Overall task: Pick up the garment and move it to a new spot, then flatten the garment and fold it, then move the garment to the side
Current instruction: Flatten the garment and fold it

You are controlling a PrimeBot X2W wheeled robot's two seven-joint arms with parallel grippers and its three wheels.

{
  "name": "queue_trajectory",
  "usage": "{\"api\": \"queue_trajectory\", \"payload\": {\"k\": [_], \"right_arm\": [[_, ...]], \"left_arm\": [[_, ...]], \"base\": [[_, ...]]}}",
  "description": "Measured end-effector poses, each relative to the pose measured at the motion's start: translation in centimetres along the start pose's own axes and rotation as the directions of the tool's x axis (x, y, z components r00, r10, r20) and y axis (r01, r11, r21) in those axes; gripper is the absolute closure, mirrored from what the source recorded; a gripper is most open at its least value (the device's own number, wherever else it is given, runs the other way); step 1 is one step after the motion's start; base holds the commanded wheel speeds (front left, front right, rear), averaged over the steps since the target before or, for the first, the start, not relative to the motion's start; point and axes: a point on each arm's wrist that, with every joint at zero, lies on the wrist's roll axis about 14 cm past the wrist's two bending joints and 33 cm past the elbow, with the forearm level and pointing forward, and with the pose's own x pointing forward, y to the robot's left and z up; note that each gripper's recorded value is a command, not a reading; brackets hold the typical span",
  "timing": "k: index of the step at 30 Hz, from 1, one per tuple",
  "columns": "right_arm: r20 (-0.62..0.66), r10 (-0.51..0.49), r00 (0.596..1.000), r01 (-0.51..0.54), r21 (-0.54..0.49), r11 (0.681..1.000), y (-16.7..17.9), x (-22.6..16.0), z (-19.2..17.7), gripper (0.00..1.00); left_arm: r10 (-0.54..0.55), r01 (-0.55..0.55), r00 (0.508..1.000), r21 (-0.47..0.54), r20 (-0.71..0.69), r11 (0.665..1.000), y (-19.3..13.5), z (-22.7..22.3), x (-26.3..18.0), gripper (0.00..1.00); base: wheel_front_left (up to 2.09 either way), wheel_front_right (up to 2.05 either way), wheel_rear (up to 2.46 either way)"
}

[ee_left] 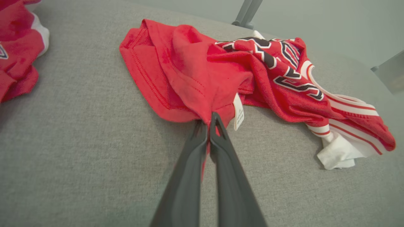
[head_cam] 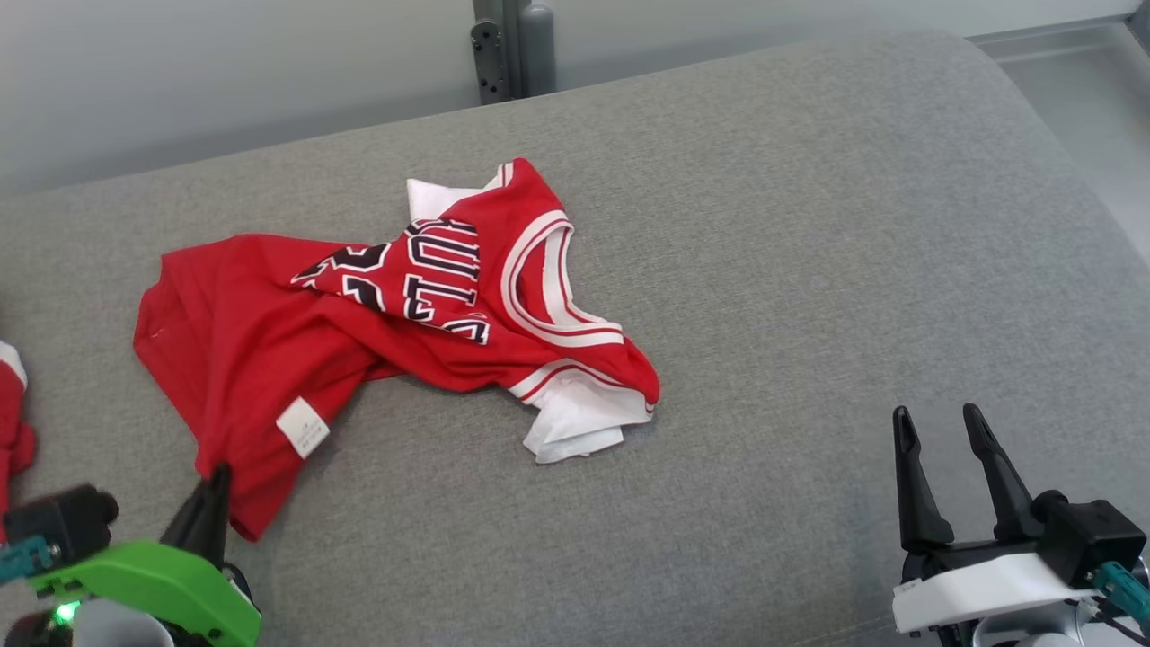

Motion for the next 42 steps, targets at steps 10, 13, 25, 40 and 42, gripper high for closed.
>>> {"api": "queue_trajectory", "payload": {"k": [10, 13, 25, 40, 42], "right_arm": [[-0.007, 0.145, 0.989, -0.146, -0.022, 0.989, 4.4, 3.2, -0.7, 0.00], [-0.018, 0.181, 0.983, -0.181, -0.017, 0.983, 5.6, 3.7, -1.2, 0.00], [-0.015, 0.179, 0.984, -0.179, -0.021, 0.984, 5.6, 3.3, -1.0, 0.00], [0.054, 0.075, 0.996, -0.072, -0.049, 0.996, 2.0, 0.5, 1.7, 0.00], [0.057, 0.060, 0.997, -0.057, -0.050, 0.997, 1.5, 0.1, 1.9, 0.00]], "left_arm": [[0.127, -0.153, 0.984, -0.214, -0.128, 0.965, 2.7, -9.5, -4.1, 1.00], [0.146, -0.176, 0.979, -0.233, -0.140, 0.956, 3.1, -10.9, -4.5, 1.00], [0.341, -0.333, 0.940, -0.146, 0.033, 0.932, 8.3, -6.6, -4.7, 0.00], [-0.159, 0.127, 0.972, 0.185, 0.170, 0.974, -8.6, -1.8, -1.6, 0.00], [-0.281, 0.260, 0.958, 0.238, 0.058, 0.936, -12.5, -4.0, -0.9, 0.00]], "base": [[0.00, 0.00, 0.00], [0.00, 0.00, 0.00], [0.00, 0.00, 0.00], [0.00, 0.00, 0.00], [0.00, 0.00, 0.00]]}}
